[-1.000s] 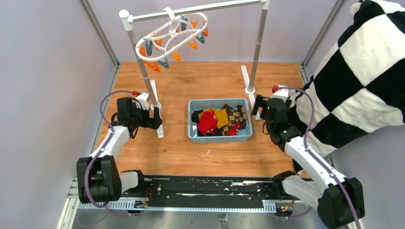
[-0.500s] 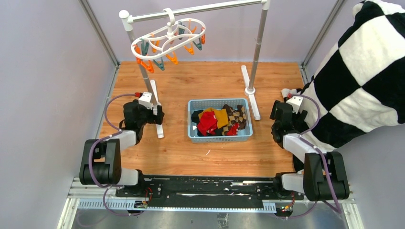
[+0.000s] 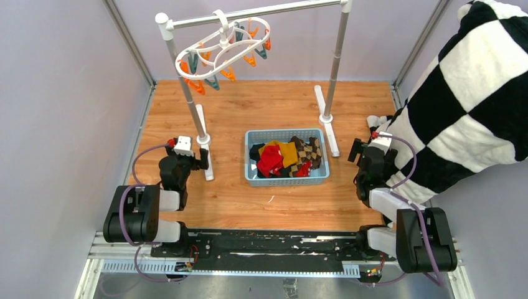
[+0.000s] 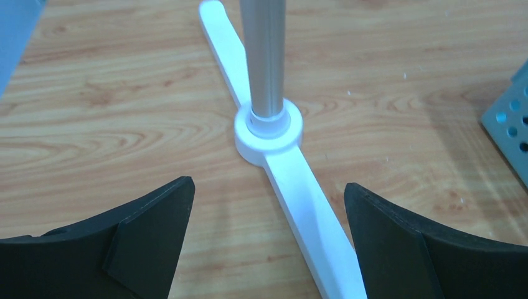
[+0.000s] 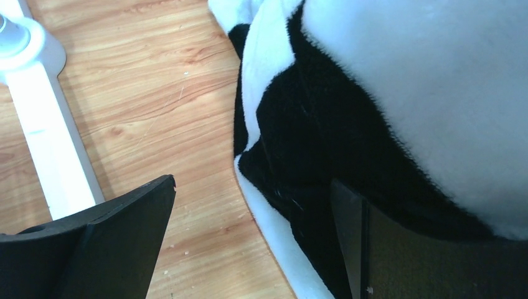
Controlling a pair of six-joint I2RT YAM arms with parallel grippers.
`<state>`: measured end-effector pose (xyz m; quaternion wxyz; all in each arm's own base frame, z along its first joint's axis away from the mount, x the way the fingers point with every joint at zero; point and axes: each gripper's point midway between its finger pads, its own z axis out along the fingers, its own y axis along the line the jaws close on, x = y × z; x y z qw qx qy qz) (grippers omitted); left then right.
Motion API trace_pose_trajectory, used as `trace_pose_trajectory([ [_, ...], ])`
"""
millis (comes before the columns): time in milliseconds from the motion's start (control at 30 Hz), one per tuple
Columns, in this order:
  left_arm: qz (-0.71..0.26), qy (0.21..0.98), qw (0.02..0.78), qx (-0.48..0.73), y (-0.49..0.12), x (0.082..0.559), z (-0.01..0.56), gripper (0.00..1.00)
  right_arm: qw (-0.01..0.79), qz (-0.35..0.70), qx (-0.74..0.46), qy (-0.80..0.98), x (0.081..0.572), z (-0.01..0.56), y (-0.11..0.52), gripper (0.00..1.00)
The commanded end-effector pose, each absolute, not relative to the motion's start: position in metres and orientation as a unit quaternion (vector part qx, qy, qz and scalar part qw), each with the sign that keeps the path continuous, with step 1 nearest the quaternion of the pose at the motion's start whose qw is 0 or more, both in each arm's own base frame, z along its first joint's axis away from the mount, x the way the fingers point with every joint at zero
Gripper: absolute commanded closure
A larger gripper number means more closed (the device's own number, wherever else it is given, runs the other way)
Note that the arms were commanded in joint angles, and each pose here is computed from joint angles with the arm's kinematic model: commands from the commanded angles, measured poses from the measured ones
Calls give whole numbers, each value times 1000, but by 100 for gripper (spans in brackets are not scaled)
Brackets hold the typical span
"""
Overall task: Remove the socks clipped to the hanger
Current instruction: Reset both arms
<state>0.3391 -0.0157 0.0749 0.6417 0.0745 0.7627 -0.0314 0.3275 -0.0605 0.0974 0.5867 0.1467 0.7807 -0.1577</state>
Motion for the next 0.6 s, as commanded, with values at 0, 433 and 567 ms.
trace_pose_trajectory([
  [0,-7,728,684,38,-2,358,107,0,566,-141,124,803,332,84,-54,0],
  [433,-5,735,677,35,-1,359,104,0,595,-157,99,782,340,83,-52,2],
  [567,-5,735,678,35,-1,359,105,0,615,-147,18,775,345,73,-29,0],
])
